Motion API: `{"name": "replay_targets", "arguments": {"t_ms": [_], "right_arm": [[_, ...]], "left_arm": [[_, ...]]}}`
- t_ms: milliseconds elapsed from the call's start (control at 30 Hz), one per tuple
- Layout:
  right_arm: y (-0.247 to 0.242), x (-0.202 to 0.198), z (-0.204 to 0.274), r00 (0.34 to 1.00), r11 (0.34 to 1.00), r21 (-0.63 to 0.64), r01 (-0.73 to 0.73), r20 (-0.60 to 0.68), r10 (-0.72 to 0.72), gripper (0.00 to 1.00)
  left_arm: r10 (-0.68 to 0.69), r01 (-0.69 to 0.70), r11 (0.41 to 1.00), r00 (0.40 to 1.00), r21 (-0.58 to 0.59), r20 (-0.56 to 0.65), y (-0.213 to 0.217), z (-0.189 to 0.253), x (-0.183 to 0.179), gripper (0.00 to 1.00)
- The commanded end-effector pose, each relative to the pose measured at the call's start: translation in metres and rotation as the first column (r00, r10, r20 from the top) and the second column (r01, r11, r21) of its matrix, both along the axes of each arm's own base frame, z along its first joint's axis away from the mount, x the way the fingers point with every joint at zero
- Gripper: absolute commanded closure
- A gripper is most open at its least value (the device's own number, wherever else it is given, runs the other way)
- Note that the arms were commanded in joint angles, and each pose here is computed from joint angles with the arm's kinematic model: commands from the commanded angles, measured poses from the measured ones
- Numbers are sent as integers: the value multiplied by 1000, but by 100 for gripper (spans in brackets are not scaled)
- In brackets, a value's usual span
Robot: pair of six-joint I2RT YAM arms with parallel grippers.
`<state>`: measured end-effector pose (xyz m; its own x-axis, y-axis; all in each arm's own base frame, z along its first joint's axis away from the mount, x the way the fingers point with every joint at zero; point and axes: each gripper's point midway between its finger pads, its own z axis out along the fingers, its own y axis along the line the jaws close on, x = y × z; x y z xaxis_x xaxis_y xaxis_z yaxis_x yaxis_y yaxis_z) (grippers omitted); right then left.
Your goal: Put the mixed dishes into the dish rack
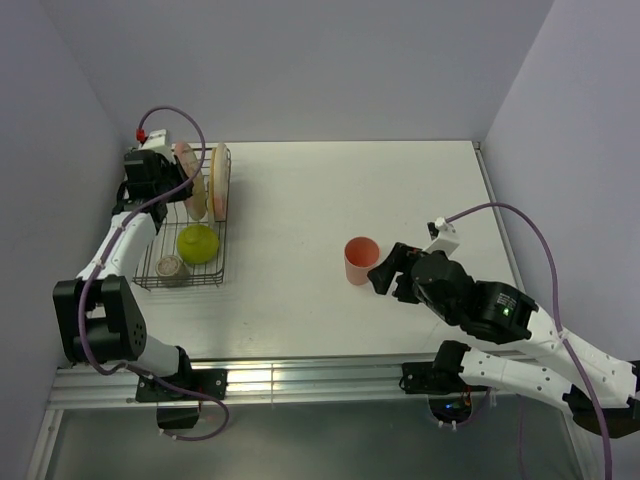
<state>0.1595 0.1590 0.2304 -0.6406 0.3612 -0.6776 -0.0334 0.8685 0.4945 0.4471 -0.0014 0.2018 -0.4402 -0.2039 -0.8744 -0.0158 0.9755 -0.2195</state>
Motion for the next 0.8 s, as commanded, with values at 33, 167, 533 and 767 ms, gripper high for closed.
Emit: {"name": "replay_targets", "arguments": {"t_ms": [33, 167, 533, 767], "right_arm": [[-1, 6, -1, 1000, 1000, 3, 12, 12, -12, 19], [-14, 18, -20, 995, 995, -56, 76, -61, -80, 15], [-21, 44, -64, 978, 993, -102, 57, -196, -77, 15], [-25, 56, -74, 972, 994, -88, 62, -221, -80, 15]], "left_arm": [[3, -8, 1000, 986, 29, 164, 3, 48, 23, 100], [-17, 12, 999, 994, 42, 107, -5, 33, 28, 94], [-87, 82, 995, 992, 59, 88, -40, 30, 27, 53], [-54, 49, 998, 990, 43, 128, -41, 44, 22, 43]]}}
